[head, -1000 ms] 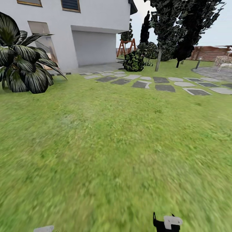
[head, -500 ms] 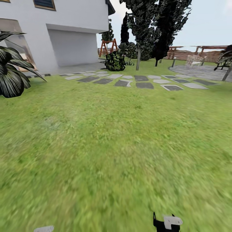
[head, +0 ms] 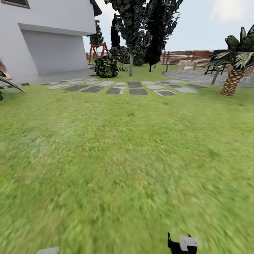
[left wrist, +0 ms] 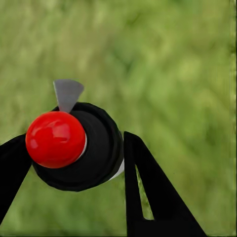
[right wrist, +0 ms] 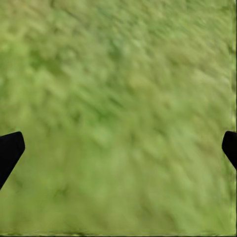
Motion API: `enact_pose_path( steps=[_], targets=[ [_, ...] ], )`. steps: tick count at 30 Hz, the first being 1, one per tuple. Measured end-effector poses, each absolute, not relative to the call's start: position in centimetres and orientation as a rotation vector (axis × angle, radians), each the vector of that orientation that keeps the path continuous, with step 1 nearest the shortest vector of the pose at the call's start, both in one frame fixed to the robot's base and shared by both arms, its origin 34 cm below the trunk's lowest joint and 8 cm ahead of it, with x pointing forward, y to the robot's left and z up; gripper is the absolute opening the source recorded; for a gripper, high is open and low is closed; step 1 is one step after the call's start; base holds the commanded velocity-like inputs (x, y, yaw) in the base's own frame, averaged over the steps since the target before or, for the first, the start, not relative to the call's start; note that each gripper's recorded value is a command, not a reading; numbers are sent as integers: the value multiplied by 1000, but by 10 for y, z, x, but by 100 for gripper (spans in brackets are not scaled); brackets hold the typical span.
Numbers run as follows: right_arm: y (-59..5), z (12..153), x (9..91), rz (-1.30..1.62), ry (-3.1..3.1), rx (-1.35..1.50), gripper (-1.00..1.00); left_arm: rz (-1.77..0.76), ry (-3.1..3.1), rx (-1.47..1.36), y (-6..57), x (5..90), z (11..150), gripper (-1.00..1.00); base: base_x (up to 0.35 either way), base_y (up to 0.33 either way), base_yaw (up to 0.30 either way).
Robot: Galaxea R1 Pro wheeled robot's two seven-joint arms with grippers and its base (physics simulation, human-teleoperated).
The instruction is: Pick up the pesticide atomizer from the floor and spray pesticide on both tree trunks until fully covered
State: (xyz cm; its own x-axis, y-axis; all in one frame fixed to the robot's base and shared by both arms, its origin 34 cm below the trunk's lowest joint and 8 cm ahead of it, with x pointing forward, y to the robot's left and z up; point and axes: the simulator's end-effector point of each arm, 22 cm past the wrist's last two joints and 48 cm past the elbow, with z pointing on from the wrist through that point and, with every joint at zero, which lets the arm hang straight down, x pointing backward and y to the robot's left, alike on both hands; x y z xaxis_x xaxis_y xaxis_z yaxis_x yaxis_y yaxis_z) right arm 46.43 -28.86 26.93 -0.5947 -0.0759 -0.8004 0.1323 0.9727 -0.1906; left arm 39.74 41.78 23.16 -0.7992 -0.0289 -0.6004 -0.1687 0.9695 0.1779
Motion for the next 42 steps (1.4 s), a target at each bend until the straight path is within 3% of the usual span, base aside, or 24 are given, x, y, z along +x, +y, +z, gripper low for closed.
enact_pose_path(
  steps=[21, 42],
  targets=[
    [-289, 269, 464, -286, 2190, 40, 100, 299, 2485, -140, 420, 397, 232, -100, -151, -211, -300],
    [-289, 269, 464, -286, 2190, 40, 100, 297, 2485, -141, 419, 397, 232, -100, -47, -211, -300]
  ],
)
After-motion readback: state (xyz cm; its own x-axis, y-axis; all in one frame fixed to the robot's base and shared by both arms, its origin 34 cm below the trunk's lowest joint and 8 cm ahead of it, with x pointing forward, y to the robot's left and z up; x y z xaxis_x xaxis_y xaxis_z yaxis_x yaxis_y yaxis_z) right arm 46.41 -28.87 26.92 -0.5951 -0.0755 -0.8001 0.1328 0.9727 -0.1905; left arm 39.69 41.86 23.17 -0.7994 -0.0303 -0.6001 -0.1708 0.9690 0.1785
